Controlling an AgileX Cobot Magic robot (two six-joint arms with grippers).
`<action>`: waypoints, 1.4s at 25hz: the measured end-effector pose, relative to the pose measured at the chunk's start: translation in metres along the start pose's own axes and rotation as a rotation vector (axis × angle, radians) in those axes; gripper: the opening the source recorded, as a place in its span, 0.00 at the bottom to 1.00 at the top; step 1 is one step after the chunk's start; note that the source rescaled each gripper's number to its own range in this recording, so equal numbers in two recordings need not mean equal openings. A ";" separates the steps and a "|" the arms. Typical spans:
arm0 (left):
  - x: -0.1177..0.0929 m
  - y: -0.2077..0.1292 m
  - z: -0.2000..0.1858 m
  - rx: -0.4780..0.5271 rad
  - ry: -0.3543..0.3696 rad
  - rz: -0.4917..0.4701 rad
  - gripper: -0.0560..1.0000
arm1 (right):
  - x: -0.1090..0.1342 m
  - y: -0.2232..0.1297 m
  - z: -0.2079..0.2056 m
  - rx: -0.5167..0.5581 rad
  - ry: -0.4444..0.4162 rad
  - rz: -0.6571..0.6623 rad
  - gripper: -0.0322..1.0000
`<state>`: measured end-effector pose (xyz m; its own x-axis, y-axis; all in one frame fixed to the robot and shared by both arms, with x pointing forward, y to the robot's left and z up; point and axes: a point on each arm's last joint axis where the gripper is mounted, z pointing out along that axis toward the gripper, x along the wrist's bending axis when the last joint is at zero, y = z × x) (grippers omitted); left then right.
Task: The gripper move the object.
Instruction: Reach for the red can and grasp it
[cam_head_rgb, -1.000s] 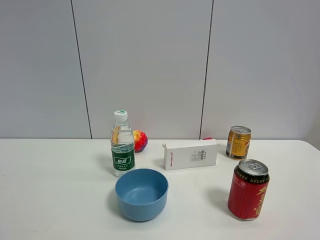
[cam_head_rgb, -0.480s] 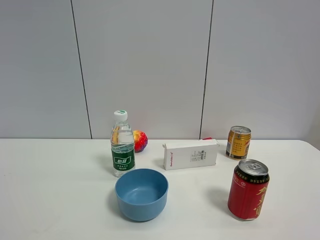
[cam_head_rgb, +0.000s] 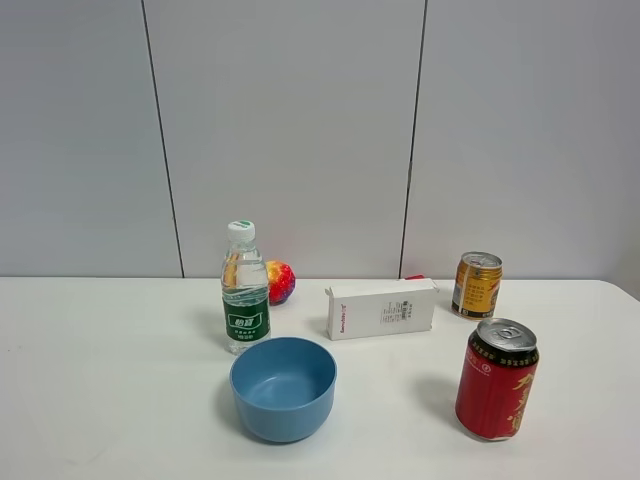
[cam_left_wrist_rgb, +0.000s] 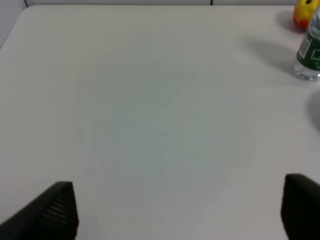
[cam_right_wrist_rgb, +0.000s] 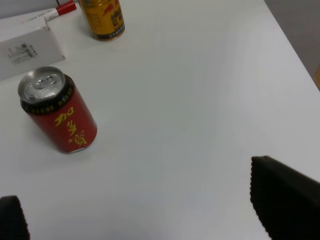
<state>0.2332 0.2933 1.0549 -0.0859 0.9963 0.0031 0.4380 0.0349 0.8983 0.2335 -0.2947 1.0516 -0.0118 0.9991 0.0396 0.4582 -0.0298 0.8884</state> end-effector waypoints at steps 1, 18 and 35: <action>0.000 0.000 0.000 0.000 0.000 0.000 1.00 | 0.000 0.000 0.000 0.000 0.000 0.000 0.70; 0.000 0.000 0.000 0.000 0.000 0.000 1.00 | 0.013 0.077 -0.030 -0.087 0.105 -0.046 0.74; 0.000 0.000 0.000 0.000 0.000 0.000 1.00 | 0.043 0.160 0.167 0.480 0.196 -0.129 1.00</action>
<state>0.2332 0.2933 1.0549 -0.0859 0.9963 0.0031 0.4380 0.0349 0.8983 0.4550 -0.2513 1.1193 -0.2393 0.9685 0.0693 0.7964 0.1550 0.5846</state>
